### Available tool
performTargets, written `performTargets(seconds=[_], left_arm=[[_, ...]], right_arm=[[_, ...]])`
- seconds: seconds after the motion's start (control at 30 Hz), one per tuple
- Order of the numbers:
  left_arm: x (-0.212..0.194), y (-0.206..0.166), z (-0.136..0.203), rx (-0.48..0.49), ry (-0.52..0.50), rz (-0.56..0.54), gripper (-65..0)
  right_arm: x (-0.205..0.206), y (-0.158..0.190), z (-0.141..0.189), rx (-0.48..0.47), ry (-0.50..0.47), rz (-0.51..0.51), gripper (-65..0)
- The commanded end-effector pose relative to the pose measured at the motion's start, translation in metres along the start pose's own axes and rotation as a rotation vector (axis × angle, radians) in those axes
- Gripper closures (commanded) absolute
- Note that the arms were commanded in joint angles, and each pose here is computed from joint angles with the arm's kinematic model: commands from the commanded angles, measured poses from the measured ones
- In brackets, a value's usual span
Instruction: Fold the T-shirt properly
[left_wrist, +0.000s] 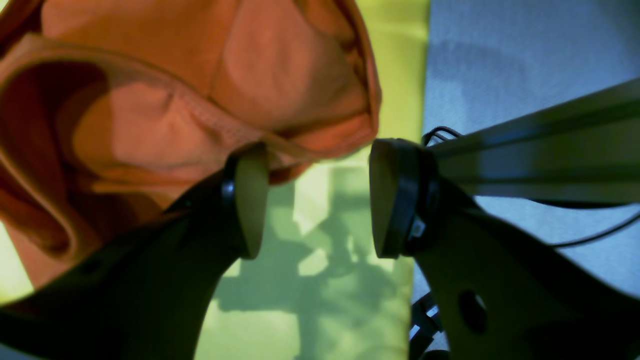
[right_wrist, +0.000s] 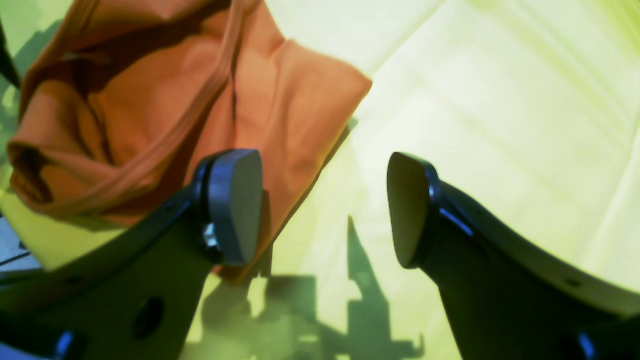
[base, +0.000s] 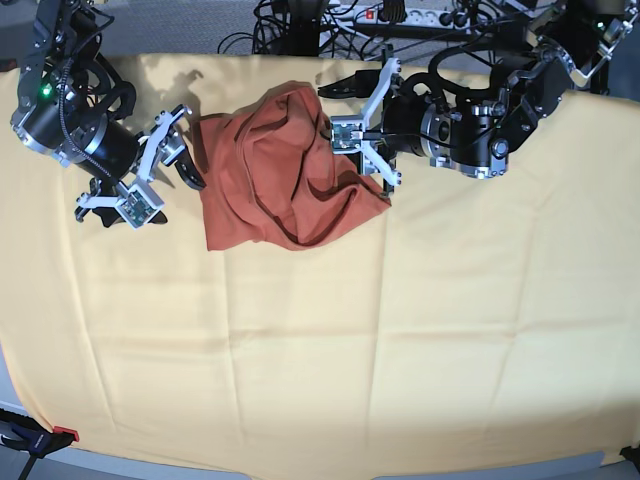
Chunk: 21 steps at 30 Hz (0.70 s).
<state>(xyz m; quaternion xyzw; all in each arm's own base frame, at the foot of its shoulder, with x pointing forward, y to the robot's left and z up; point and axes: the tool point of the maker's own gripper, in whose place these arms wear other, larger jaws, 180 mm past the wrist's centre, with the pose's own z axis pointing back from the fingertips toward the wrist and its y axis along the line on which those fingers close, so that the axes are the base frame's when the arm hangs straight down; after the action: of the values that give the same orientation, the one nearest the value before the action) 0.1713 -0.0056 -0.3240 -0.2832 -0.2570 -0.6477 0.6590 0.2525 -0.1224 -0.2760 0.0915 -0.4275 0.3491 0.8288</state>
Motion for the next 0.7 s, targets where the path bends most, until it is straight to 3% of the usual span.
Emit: performTargets(seconds=[0.0,0.17,0.33,0.4,0.47,0.67], left_arm=[[0.014,0.003,0.003,0.005,-0.051,-0.021,-33.9],[0.025,0.006,-0.003,0.023,-0.081,-0.038,-33.9],[0.011,0.016,-0.009,0.041,-0.065,0.000,-33.0],[0.002,0.022,-0.014,0.048,-0.068,0.032,-22.7],[-0.003,0.025,-0.016,0.047,-0.066,0.054,-1.6],[0.007,0.020,-0.006,0.051,-0.052,0.001,0.0]], right_arm=[[0.010,-0.003,0.004,-0.008,-0.039,0.014,-41.4],[0.009,-0.002,0.004,-0.008,-0.034,0.014,-41.4],[0.009,-0.002,0.004,-0.008,-0.034,0.014,-41.4],[0.009,-0.002,0.004,-0.008,-0.036,0.014,-41.4],[0.010,-0.002,0.004,-0.008,-0.043,0.014,-41.4],[0.011,-0.002,0.004,-0.008,-0.048,0.014,-41.4]])
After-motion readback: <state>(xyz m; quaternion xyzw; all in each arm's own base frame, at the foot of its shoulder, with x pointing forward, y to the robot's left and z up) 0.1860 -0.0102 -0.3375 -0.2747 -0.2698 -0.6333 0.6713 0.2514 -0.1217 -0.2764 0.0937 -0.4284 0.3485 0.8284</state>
